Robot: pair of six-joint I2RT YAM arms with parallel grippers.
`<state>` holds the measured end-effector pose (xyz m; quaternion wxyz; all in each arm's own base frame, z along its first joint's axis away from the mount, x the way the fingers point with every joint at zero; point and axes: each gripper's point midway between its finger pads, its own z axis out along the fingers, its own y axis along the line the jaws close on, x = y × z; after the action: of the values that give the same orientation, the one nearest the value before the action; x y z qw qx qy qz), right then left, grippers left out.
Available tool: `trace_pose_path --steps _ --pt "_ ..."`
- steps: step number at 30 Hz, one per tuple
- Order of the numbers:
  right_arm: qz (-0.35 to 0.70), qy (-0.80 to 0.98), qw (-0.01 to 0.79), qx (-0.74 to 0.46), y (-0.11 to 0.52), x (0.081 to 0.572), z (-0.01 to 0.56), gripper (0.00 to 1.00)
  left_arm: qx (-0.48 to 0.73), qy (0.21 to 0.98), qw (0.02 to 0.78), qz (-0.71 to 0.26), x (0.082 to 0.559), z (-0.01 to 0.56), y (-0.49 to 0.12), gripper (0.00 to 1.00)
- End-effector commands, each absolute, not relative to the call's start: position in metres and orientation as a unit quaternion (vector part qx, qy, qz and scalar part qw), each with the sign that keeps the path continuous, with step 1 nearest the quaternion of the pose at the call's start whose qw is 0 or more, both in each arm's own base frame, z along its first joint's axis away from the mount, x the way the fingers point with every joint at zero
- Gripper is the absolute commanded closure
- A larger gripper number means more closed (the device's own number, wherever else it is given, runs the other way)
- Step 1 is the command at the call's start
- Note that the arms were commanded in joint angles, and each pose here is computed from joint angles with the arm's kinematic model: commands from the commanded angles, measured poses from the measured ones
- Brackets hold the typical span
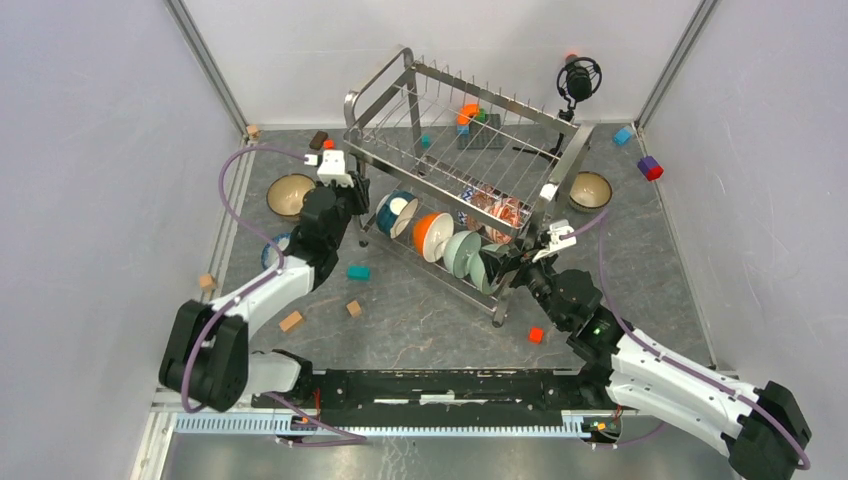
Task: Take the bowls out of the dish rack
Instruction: Adjust the dish rack at the center of the board.
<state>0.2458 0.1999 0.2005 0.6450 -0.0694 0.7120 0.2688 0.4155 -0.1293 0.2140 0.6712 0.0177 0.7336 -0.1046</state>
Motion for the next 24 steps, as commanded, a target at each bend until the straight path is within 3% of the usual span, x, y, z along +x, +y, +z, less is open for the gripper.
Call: trace_pose_path --steps 1,6,13,21,24 --pt "0.229 0.71 0.664 -0.06 0.182 0.25 0.216 0.06 -0.067 0.706 0.695 -0.116 0.39 0.244 -0.108 0.98" --pt "0.201 0.721 0.66 -0.06 0.169 0.247 0.213 0.02 -0.077 0.717 0.683 -0.118 0.371 0.238 -0.104 0.98" --pt "0.179 0.731 0.657 -0.04 0.147 0.239 0.22 0.02 -0.101 0.726 0.668 -0.132 0.352 0.229 -0.105 0.98" --pt "0.237 0.72 0.648 -0.077 0.154 0.214 0.218 0.02 -0.127 0.734 0.649 -0.153 0.338 0.225 -0.106 0.98" --pt "0.222 0.732 0.641 -0.058 0.148 0.218 0.207 0.06 -0.139 0.737 0.639 -0.168 0.33 0.226 -0.108 0.98"
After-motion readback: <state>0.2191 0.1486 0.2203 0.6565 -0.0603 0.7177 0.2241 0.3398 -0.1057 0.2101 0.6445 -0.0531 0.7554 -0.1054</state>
